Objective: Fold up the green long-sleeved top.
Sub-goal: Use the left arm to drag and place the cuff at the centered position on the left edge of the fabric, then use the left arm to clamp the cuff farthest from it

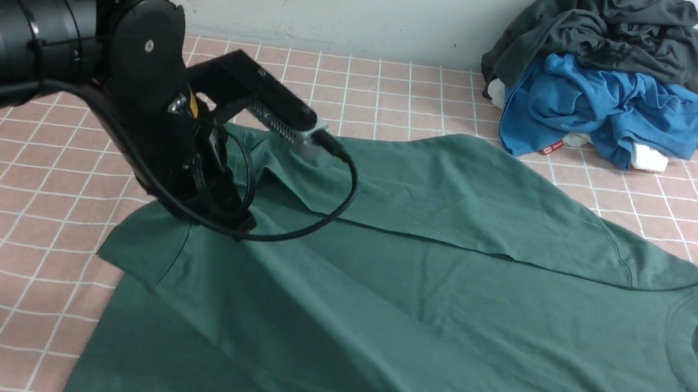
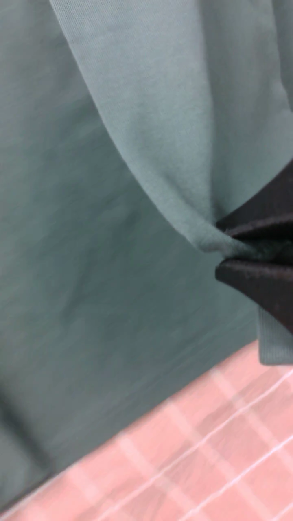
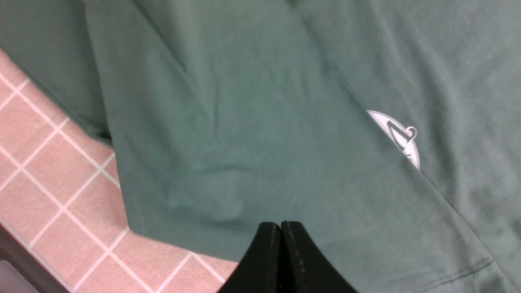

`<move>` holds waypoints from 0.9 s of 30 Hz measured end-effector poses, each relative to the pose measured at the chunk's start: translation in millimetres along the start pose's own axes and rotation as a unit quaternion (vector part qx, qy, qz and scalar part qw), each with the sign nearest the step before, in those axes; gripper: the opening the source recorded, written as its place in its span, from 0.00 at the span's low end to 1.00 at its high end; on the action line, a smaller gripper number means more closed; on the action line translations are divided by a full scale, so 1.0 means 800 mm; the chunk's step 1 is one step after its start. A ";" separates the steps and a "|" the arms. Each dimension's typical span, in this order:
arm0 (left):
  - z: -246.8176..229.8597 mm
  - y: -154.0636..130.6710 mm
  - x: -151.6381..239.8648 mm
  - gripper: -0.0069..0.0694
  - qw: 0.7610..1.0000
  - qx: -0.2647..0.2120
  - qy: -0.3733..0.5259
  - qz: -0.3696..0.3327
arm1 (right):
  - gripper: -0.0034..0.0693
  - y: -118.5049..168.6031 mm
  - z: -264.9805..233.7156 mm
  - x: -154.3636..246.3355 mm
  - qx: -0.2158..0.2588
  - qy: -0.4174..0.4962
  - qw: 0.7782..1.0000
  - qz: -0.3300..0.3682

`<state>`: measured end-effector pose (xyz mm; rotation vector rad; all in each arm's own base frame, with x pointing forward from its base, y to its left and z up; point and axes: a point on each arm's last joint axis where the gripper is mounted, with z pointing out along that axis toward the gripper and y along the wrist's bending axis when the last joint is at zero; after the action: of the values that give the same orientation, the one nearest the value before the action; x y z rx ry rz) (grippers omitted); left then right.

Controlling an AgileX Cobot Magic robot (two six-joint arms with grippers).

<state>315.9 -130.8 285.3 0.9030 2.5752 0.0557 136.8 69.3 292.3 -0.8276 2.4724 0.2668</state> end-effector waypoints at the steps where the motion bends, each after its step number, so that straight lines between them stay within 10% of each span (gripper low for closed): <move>1: -0.002 0.004 -0.011 0.14 1.000 -0.008 -0.010 0.002 | 0.03 -0.002 0.000 0.000 0.007 -0.001 1.000 0.002; 9: 0.054 0.017 -0.019 0.24 0.999 0.004 0.051 -0.014 | 0.03 -0.009 -0.001 -0.001 0.041 -0.002 0.999 0.011; 19: 0.116 0.066 -0.012 0.58 0.991 -0.005 0.094 -0.099 | 0.03 -0.020 0.002 -0.012 0.076 -0.020 0.996 0.037; 27: 0.111 0.120 -0.039 0.61 0.987 -0.026 0.040 -0.151 | 0.03 -0.040 0.019 -0.037 0.118 0.003 0.991 0.057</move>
<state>429.1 -82.3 231.4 0.4915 2.7416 0.0735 182.5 64.3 294.3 -0.5904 2.4987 0.0100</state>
